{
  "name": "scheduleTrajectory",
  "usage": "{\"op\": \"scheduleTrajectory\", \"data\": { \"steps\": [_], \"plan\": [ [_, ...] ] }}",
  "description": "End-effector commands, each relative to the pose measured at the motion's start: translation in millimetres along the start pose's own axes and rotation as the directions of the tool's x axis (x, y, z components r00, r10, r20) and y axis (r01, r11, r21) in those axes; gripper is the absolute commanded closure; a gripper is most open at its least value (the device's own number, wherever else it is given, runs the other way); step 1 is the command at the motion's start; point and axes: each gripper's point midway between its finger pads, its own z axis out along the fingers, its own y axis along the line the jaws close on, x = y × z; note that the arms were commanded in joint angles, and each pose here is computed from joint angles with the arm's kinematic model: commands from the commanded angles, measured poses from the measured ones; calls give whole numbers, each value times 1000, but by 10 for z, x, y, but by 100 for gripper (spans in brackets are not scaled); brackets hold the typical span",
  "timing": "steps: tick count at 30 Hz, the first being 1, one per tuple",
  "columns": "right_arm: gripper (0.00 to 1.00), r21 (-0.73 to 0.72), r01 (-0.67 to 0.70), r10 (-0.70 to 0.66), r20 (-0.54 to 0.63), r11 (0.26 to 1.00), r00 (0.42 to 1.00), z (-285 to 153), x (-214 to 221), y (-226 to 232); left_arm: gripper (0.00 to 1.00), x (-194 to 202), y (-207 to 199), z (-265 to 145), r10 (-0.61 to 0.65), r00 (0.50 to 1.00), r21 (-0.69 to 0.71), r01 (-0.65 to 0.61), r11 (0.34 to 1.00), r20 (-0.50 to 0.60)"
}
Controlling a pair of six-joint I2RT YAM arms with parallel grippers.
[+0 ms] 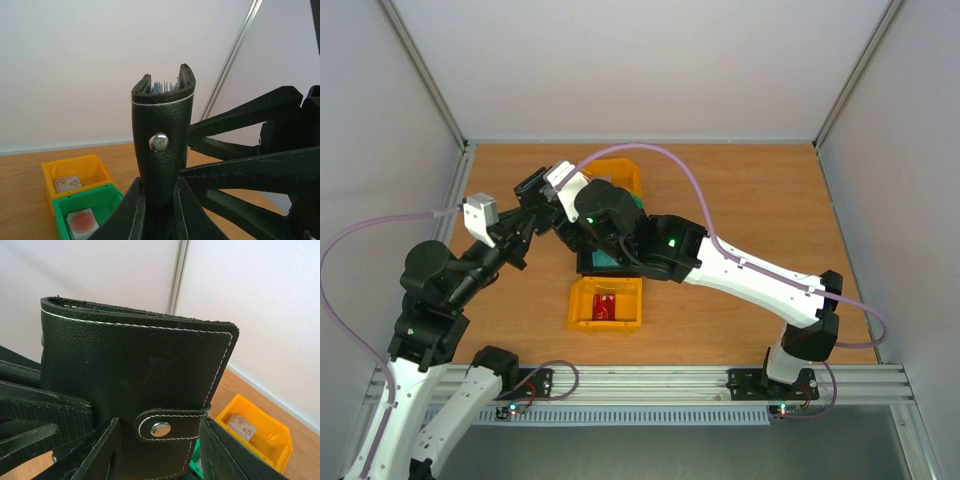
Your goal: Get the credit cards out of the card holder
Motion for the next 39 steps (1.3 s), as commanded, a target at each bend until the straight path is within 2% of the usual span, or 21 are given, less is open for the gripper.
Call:
{"op": "scheduleTrajectory", "data": {
  "steps": [1, 6, 10, 13, 17, 19, 21, 30, 35, 36, 39],
  "plan": [
    [57, 57, -3, 2, 17, 998, 1000, 10, -100, -99, 100, -214, -133, -38, 30, 997, 51, -34, 998, 71],
    [63, 103, 26, -28, 17, 994, 999, 100, -138, -138, 100, -177, -133, -24, 25, 998, 55, -28, 998, 53],
    [75, 128, 39, -40, 2, 991, 999, 146, -107, -158, 100, -201, -167, -31, 34, 998, 71, -38, 997, 61],
    [77, 134, 47, -46, -10, 990, 999, 171, -65, -158, 100, -216, -167, -30, 44, 996, 70, -49, 996, 72],
    [91, 170, 57, -53, -32, 984, 998, 201, 0, -203, 100, -224, -157, -25, 43, 996, 67, -48, 997, 80],
    [92, 181, 63, -57, -40, 981, 998, 205, 29, -220, 100, -236, -152, -32, 45, 995, 62, -50, 997, 86],
    [98, 188, 65, -58, -46, 980, 997, 215, 52, -227, 100, -252, -144, -39, 53, 994, 54, -58, 997, 94],
    [99, 165, 52, -44, -56, 985, 998, 213, 105, -226, 100, -250, -99, -40, 55, 994, 28, -58, 998, 93],
    [99, 158, 16, -5, -68, 987, 998, 147, 178, -389, 100, -199, -81, -43, 46, 996, 22, -48, 999, 73],
    [99, 172, 10, 3, -78, 985, 997, 121, 216, -490, 100, -186, -91, -48, 44, 997, 27, -46, 999, 66],
    [99, 288, -66, 98, -101, 955, 990, -15, 480, -1213, 100, -122, -146, -86, 45, 998, 54, -47, 997, 33]
  ]
}}
